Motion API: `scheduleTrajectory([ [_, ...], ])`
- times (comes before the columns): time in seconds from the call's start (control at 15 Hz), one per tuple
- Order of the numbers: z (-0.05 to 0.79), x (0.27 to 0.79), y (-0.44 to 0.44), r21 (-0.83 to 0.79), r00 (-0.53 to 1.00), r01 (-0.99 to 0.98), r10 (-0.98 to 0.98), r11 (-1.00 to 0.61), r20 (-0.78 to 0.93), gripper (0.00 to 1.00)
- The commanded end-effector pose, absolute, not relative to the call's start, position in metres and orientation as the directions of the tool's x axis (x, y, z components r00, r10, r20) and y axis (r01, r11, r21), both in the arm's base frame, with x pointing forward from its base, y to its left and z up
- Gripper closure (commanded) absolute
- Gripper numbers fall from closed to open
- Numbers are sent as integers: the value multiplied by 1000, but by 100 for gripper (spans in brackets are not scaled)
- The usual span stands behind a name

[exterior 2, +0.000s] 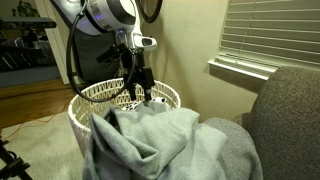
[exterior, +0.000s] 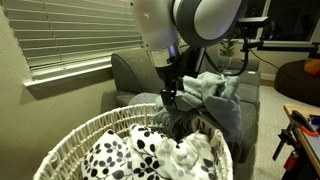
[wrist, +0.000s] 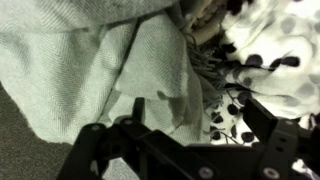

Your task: Put the green blanket in the basket on the couch

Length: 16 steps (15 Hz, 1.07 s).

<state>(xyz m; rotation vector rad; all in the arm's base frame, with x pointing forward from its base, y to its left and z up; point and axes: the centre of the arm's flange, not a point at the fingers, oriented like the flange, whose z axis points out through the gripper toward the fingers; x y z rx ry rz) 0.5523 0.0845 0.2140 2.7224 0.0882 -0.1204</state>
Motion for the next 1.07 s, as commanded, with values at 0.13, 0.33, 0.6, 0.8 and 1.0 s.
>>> scheduleTrajectory([
  [0.13, 196, 547, 66, 463, 994, 78, 31, -883, -109, 0],
  [0.33, 185, 548, 65, 468, 993, 82, 30, -880, -117, 0],
  [0.6, 177, 547, 70, 468, 992, 86, 30, -880, -125, 0],
  [0.8, 175, 546, 72, 476, 991, 93, 37, -875, -127, 13],
  [1.0, 177, 546, 73, 486, 992, 99, 45, -869, -122, 40],
])
